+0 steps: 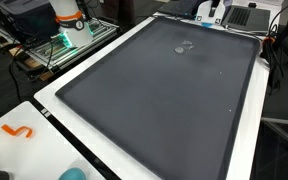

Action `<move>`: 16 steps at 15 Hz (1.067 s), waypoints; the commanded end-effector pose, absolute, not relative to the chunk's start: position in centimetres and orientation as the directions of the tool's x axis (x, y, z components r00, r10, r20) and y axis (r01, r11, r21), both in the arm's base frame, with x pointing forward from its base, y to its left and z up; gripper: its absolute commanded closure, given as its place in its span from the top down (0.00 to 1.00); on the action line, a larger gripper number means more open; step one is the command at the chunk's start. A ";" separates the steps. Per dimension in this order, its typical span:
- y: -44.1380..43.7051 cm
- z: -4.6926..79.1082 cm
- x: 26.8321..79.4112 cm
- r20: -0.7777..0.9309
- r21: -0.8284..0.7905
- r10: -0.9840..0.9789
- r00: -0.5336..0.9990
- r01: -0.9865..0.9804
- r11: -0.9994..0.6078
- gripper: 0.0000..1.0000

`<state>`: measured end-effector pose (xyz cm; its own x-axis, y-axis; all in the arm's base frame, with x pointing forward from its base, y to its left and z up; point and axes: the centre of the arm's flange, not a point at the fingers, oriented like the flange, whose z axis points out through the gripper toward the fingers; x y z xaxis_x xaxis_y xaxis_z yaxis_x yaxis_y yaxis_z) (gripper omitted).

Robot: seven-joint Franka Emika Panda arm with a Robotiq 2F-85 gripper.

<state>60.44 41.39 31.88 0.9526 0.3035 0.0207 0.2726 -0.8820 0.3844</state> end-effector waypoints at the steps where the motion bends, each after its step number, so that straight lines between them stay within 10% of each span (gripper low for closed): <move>1: 41.2 31.5 60.8 0.025 0.367 0.238 0.971 0.212 -0.906 0.01; 16: 37.7 32.6 62.8 0.070 0.173 0.073 0.995 0.060 -0.983 0.01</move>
